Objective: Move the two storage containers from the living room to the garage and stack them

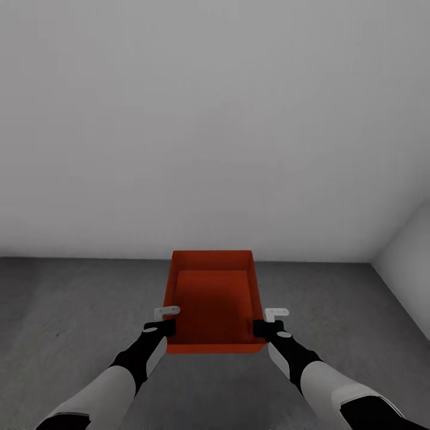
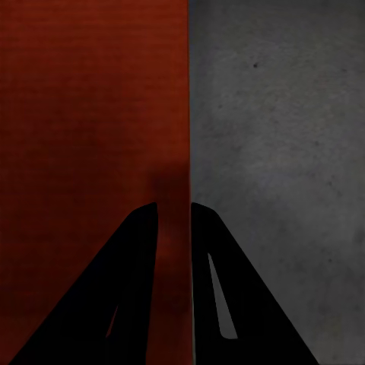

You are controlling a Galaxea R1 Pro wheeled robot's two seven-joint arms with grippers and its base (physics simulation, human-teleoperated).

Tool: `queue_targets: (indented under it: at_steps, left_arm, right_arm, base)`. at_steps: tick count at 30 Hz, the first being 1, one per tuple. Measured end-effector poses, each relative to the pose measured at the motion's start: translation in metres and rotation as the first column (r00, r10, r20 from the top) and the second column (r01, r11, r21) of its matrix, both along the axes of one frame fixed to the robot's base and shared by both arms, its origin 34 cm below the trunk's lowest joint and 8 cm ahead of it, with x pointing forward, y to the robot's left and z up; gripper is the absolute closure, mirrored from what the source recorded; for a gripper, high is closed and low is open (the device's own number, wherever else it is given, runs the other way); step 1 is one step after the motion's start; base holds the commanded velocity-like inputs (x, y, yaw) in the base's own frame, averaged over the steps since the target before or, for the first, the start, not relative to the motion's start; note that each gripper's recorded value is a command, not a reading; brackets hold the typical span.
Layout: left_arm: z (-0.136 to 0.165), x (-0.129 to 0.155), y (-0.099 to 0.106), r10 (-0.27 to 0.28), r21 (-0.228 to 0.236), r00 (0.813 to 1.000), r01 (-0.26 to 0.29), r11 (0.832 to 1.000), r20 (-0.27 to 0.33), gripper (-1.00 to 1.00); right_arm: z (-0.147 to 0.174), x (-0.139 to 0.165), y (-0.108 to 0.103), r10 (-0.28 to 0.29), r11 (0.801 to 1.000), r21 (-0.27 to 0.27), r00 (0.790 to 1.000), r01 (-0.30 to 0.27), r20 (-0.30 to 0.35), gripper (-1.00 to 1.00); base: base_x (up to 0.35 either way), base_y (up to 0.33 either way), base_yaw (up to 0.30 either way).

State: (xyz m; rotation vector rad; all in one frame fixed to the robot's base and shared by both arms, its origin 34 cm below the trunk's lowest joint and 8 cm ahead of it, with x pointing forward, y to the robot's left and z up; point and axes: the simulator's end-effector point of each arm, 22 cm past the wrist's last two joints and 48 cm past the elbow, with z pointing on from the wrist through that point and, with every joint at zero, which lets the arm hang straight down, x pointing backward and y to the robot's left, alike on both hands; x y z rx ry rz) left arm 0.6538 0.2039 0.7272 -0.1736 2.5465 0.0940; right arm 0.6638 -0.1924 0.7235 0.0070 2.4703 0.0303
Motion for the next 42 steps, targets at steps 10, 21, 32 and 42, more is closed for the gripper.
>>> queue_targets:
  at_steps: [10, 21, 32, 42]
  left_arm:
    - [-0.009, -0.005, 0.0, 0.001, 0.0, 1.0, -0.001, 1.0, -0.016, 1.0]
    - [-0.018, -0.01, 0.0, 0.001, -0.001, 0.999, -0.001, 1.0, -0.034, 1.0]
    - [-0.028, -0.015, 0.0, 0.001, -0.001, 0.999, -0.001, 1.0, -0.051, 1.0]
    - [-0.036, -0.02, 0.0, 0.001, -0.001, 0.998, -0.001, 1.0, -0.066, 1.0]
  right_arm:
    - [-0.009, -0.005, 0.0, 0.0, 1.0, 0.0, 1.0, 0.0, -0.016, 1.0]
    - [-0.018, -0.01, 0.0, 0.001, 1.0, -0.001, 0.999, -0.001, -0.034, 1.0]
    - [-0.028, -0.015, 0.0, 0.001, 1.0, -0.001, 0.999, -0.001, -0.051, 1.0]
    - [-0.036, -0.02, 0.0, 0.001, 1.0, -0.001, 0.998, -0.001, -0.066, 1.0]
  base:
    - [0.0, 0.0, 0.0]
    - [0.0, 0.0, 0.0]
    - [0.0, 0.0, 0.0]
    - [0.0, 0.0, 0.0]
